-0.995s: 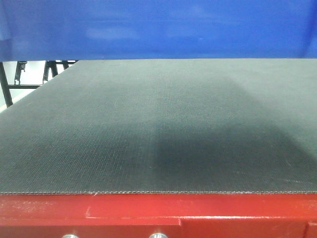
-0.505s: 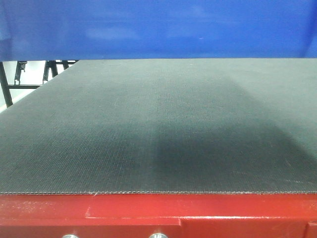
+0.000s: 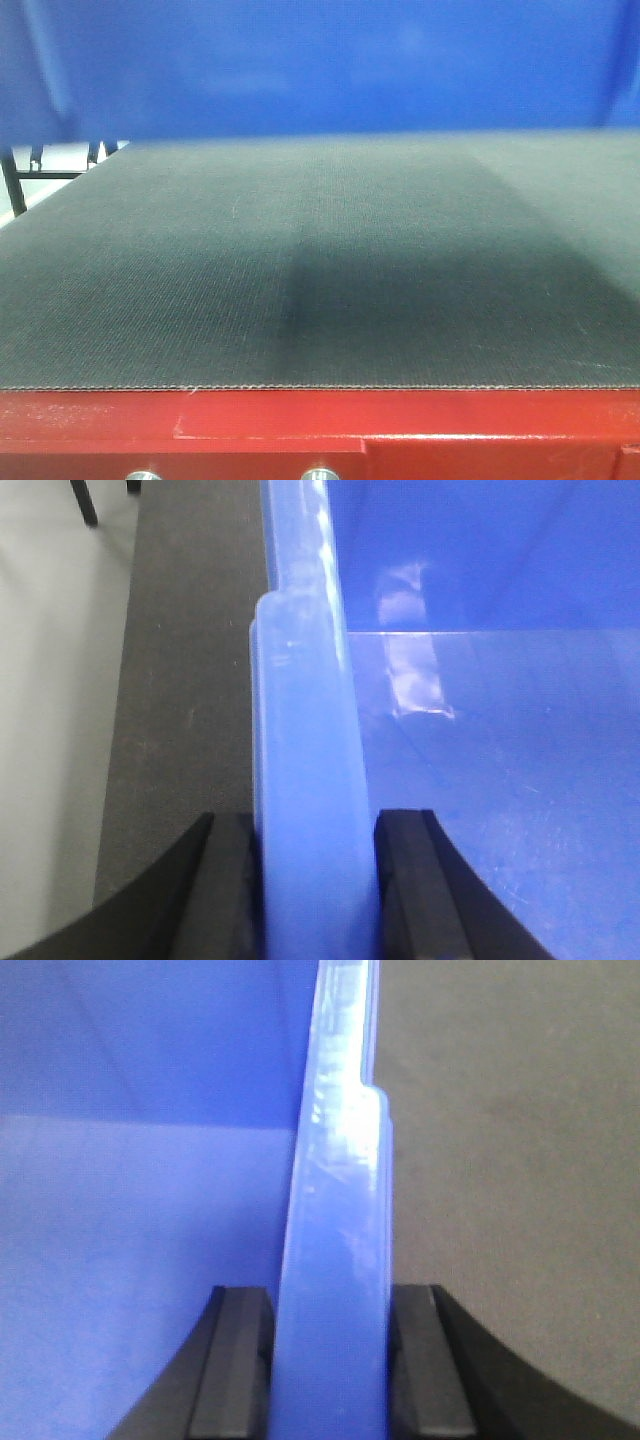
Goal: Move blue bin to conveyor side
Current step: 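Approach the red-framed belt conveyor holding the blue bin above it, then lower the blue bin onto the black belt and open both grippers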
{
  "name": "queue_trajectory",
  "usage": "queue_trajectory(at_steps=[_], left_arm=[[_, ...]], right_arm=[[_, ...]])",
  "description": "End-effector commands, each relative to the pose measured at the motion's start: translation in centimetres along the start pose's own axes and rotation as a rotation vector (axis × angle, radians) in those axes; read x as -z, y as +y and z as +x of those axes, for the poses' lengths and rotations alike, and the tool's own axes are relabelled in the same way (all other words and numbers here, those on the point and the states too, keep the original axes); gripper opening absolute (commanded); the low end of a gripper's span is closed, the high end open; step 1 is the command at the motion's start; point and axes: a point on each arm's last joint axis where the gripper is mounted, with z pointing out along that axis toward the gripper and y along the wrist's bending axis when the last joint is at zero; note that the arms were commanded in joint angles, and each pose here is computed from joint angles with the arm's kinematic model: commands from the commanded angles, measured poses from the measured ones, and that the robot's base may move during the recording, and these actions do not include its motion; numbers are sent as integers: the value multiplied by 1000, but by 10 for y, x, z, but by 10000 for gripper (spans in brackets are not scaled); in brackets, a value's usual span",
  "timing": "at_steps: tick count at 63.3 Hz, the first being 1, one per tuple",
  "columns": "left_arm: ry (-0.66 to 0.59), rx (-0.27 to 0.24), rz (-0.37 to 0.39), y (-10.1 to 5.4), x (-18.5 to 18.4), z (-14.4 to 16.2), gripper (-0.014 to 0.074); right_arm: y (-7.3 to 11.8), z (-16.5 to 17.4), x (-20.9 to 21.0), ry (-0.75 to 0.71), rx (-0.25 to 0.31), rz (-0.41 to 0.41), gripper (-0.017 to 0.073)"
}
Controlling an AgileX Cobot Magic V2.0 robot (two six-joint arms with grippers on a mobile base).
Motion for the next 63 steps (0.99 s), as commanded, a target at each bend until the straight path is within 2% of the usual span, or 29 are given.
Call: queue_trajectory(at_steps=[1, 9, 20, 32, 39, 63], left_arm=[[-107, -2, 46, -7, -10, -14, -20], [-75, 2, 47, -9, -41, -17, -20], [-19, 5, 42, -10, -82, -14, -20], [-22, 25, 58, -10, -119, 1, -20], [-47, 26, 60, -9, -129, 8, -20], [8, 26, 49, -8, -156, 19, -20]], right_arm=[[2, -7, -14, -139, 19, -20, -75], [3, -4, -44, -189, 22, -28, -75], [4, 1, -80, -147, 25, -27, -75], [6, 6, -120, -90, 27, -24, -75], [6, 8, -136, -68, 28, -23, -75], [6, 16, -160, -11, 30, -19, -71]])
